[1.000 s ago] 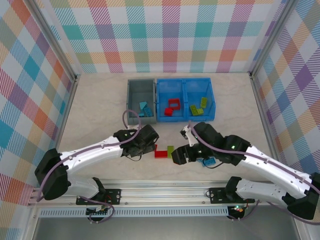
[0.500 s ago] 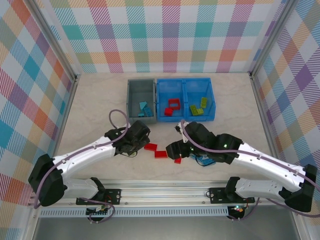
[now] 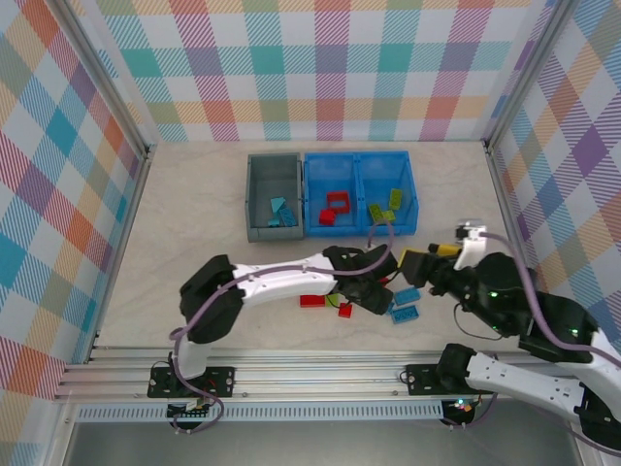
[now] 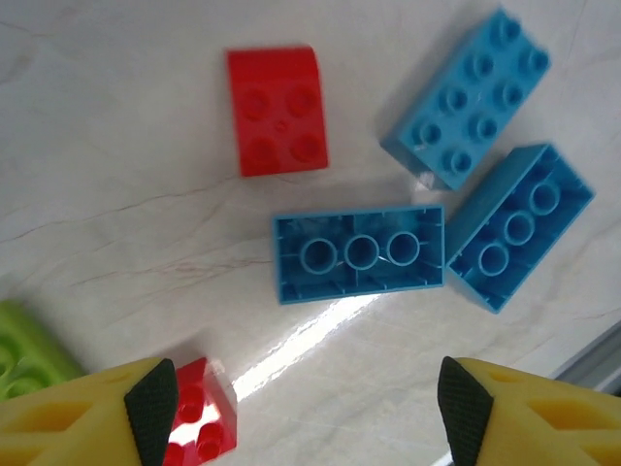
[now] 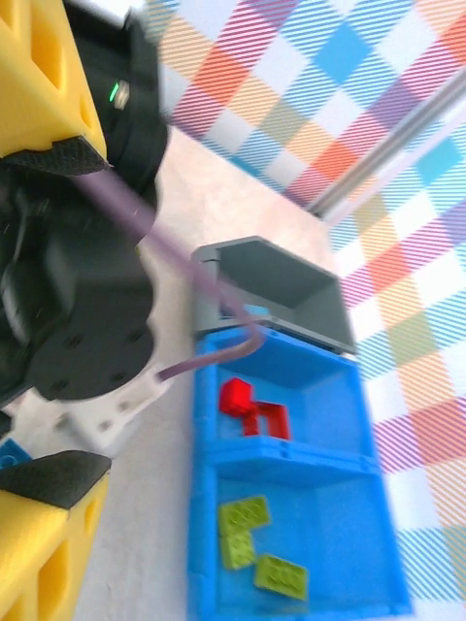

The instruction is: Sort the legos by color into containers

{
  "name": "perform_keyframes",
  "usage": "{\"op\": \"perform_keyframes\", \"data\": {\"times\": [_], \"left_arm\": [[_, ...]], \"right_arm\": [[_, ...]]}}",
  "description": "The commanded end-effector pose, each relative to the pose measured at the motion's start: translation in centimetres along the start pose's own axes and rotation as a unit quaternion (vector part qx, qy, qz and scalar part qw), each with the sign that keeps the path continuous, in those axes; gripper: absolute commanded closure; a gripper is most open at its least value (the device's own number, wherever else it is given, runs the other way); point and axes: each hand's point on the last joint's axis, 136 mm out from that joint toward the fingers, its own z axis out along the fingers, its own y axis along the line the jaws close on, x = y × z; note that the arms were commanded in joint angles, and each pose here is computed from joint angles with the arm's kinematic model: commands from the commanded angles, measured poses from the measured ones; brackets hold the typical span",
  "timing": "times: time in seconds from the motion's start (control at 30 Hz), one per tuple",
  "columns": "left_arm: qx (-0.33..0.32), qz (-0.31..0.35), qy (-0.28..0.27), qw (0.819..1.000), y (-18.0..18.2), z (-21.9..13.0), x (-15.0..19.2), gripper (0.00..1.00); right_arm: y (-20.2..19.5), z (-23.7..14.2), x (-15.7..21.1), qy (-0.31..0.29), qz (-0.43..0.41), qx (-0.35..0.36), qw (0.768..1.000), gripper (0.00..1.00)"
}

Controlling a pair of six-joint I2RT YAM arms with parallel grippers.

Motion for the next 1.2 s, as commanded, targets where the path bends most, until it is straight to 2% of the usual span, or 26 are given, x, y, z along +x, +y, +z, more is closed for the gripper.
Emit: {"op": "perform_keyframes", "data": {"times": [0.0, 0.1, 0.23, 0.4, 0.57, 0.67, 0.97, 1.17], "left_arm": [[0.004, 0.083, 0.044, 0.996, -0.9, 0.2, 1.3, 0.25], [-0.024, 0.145, 0.046, 0.988, -1.6, 0.7, 1.9, 0.25], [-0.067, 0.229, 0.052, 0.97, 0.1, 1.2, 2.6, 0.24], [-0.035, 0.307, 0.076, 0.948, 0.3, 2.4, 3.1, 0.23], [0.004, 0.333, 0.047, 0.942, 0.6, 2.8, 0.8, 0.22], [0.03, 0.348, 0.053, 0.935, 0.5, 3.1, 0.0, 0.22], [0.077, 0.372, 0.11, 0.919, 0.0, 4.4, 0.7, 0.24], [0.102, 0.372, 0.099, 0.917, -1.2, 3.8, 1.0, 0.23]], "right_arm": [[-1.7, -1.0, -1.2, -0.02, -0.016, 0.045, 0.999, 0.22], [-1.9, -1.1, -1.3, -0.022, -0.018, 0.049, 0.998, 0.22], [-1.9, -0.8, -1.0, -0.019, -0.016, 0.049, 0.998, 0.22], [-1.6, -0.3, -0.8, -0.015, -0.021, 0.051, 0.998, 0.22], [-1.5, -0.1, -0.8, -0.013, -0.018, 0.051, 0.998, 0.22], [-1.6, -0.1, -0.6, -0.011, -0.016, 0.052, 0.998, 0.22], [-1.3, 0.0, -0.8, -0.013, -0.015, 0.05, 0.999, 0.22], [-1.3, 0.4, -0.5, -0.008, -0.02, 0.054, 0.998, 0.22]]}}
